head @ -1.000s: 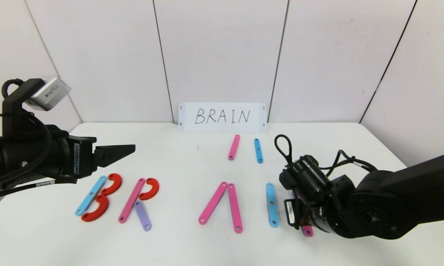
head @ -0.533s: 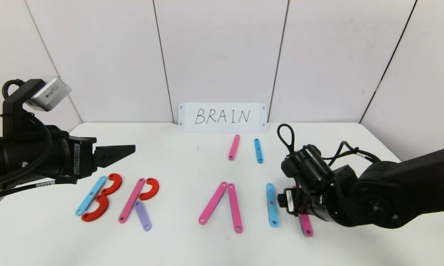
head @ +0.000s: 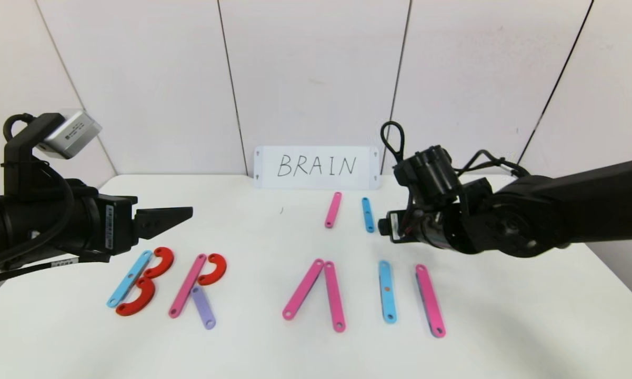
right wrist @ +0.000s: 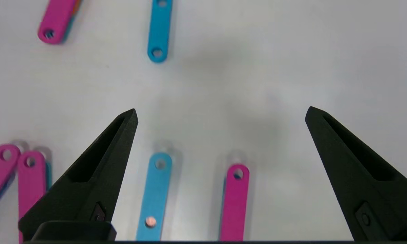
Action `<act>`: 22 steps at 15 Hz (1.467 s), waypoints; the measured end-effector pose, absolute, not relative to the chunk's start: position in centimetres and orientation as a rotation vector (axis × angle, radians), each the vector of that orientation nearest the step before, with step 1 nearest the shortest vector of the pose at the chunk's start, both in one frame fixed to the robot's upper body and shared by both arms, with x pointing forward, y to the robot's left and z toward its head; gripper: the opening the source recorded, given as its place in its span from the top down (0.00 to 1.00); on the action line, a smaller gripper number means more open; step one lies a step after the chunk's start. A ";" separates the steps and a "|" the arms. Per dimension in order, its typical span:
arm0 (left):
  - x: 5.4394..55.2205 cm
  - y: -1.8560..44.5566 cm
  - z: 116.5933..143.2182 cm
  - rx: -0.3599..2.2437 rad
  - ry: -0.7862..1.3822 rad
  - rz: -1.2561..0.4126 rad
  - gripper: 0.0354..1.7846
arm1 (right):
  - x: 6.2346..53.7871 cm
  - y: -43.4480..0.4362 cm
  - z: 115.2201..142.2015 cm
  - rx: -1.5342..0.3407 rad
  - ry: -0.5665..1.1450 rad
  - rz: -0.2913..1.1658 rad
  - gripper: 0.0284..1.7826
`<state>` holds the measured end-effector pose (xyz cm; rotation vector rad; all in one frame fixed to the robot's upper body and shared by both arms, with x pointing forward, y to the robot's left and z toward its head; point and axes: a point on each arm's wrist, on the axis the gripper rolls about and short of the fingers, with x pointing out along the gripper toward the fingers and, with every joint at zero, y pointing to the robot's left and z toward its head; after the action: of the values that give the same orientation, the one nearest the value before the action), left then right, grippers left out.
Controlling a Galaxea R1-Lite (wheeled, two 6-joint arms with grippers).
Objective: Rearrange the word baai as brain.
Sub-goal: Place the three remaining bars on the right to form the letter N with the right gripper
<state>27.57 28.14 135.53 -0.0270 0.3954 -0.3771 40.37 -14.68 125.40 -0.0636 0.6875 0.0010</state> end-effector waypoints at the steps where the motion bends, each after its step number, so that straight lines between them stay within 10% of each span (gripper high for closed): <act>1: 27.6 28.1 135.5 -0.026 0.396 -0.377 0.03 | 41.4 -14.1 125.4 -0.069 0.675 0.006 0.03; 13: 28.3 28.0 135.0 -0.024 0.422 -0.369 0.03 | 49.9 -11.0 119.2 -0.136 0.683 0.009 0.03; 22: 28.6 27.9 134.6 0.001 0.434 -0.374 0.03 | 51.6 -11.4 119.4 -0.105 0.657 -0.006 0.03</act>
<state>28.59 27.94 134.55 0.0011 0.4337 -0.3743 51.58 -11.42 119.38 -0.1050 0.6569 -0.0065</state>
